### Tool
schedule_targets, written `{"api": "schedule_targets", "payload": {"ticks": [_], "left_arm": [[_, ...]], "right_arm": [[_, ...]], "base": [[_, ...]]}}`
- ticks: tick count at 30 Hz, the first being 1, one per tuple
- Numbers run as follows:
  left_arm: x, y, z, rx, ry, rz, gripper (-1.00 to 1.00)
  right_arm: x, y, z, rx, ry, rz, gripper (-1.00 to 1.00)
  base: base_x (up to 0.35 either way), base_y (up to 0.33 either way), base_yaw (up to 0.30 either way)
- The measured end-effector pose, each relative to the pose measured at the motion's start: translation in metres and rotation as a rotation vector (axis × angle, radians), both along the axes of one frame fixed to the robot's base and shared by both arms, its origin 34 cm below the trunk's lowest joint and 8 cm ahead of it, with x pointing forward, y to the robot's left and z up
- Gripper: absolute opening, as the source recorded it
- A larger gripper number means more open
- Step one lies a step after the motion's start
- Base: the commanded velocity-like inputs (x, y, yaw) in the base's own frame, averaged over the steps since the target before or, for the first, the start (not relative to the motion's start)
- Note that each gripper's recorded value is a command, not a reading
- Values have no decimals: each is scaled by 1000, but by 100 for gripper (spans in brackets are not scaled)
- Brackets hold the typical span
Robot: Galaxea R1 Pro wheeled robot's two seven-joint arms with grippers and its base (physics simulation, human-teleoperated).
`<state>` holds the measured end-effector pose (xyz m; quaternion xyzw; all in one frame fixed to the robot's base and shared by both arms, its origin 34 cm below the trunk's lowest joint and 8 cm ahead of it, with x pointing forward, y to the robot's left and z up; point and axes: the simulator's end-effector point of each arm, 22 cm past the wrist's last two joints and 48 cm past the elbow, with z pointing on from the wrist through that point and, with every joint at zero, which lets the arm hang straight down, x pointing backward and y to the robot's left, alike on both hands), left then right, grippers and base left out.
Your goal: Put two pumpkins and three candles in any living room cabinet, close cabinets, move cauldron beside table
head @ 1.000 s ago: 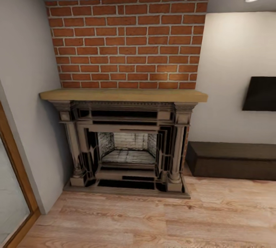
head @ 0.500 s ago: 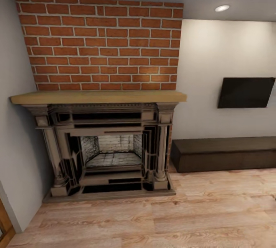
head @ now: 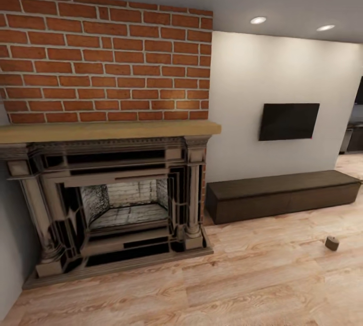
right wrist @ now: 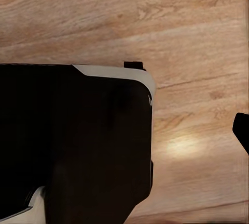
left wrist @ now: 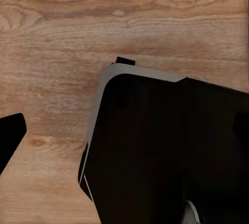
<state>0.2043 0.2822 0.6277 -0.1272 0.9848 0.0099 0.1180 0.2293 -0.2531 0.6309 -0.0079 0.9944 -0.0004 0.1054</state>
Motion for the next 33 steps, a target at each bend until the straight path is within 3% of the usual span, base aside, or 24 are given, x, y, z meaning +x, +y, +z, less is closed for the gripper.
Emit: {"api": "schedule_targets", "payload": {"ticks": [33], "left_arm": [[4,0,1,0,-10,3,100]], "right_arm": [[4,0,1,0,-10,1,100]], "base": [[0,0,-212]]}}
